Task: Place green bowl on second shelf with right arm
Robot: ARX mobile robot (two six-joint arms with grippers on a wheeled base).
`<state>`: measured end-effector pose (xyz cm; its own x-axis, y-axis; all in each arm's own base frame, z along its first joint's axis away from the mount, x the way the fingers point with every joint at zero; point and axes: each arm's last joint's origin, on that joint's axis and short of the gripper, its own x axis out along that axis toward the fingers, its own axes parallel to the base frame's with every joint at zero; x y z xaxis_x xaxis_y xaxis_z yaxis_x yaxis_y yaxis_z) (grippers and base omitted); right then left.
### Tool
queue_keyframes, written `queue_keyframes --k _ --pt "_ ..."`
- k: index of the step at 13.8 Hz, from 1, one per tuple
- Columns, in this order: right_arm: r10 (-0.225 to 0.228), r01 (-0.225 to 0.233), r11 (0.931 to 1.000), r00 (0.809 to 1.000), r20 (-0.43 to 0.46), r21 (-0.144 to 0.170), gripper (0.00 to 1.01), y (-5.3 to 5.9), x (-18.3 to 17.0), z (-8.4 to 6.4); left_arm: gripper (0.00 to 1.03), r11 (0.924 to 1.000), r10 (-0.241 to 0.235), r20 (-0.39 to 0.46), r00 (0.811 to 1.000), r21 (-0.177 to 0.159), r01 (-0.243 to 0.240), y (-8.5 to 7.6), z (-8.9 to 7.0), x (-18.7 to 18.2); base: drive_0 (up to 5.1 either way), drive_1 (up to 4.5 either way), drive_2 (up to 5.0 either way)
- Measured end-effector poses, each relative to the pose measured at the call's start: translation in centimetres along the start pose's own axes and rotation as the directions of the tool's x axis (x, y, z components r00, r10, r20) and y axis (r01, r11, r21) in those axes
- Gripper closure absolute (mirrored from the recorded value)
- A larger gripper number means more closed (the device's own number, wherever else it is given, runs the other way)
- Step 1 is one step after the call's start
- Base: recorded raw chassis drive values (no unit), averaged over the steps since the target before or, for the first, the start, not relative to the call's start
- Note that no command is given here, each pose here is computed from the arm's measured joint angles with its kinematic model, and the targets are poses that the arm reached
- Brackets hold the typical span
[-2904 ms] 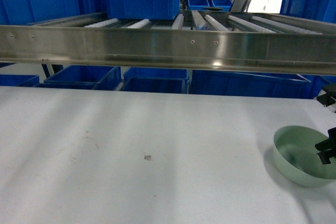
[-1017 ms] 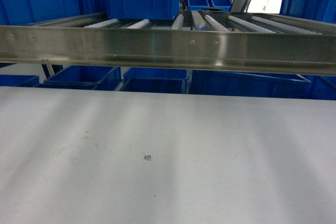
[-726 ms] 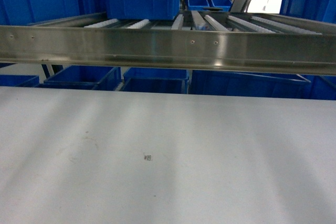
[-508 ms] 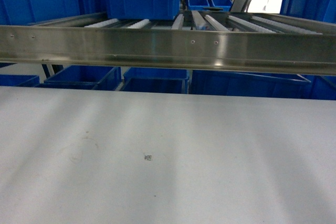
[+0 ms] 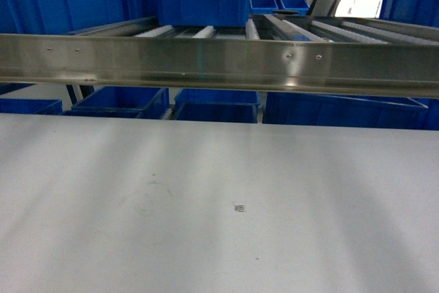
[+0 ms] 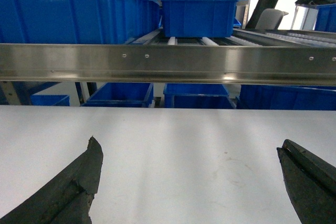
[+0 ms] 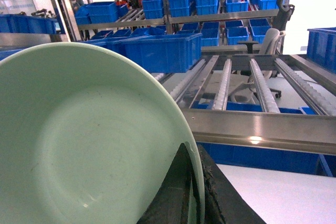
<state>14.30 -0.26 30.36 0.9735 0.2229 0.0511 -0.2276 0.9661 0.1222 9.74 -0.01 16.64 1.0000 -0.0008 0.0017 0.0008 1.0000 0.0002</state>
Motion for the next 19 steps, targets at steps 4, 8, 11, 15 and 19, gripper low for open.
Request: queue_keyframes --k 4,8,11,15,19 --pt "0.000 0.000 1.0000 1.000 0.003 -0.001 0.99 0.01 -0.01 0.03 0.05 1.0000 0.000 0.002 1.000 0.000 0.000 0.00 0.02 0.00 -4.9 2.46 2.5" --pt "0.001 -0.001 1.0000 1.000 0.006 -0.002 0.99 0.04 -0.11 0.08 0.05 1.0000 0.000 0.000 1.000 0.000 0.000 0.00 0.00 0.00 -5.0 2.40 2.4" --pt "0.000 0.000 1.0000 1.000 0.002 -0.001 0.99 0.02 -0.06 0.03 0.05 1.0000 0.000 -0.002 1.000 0.000 0.000 0.00 -0.01 0.00 -5.0 2.35 2.4" --pt "0.000 0.000 1.0000 1.000 0.003 -0.001 0.99 0.03 -0.06 0.04 0.05 1.0000 0.000 0.000 1.000 0.000 0.000 0.00 0.00 0.00 -5.0 2.36 2.4" --pt "0.000 0.000 1.0000 1.000 0.003 -0.001 0.99 0.03 -0.07 0.04 0.05 1.0000 0.000 0.001 1.000 0.000 0.000 0.00 0.02 0.00 -4.9 2.42 2.4"
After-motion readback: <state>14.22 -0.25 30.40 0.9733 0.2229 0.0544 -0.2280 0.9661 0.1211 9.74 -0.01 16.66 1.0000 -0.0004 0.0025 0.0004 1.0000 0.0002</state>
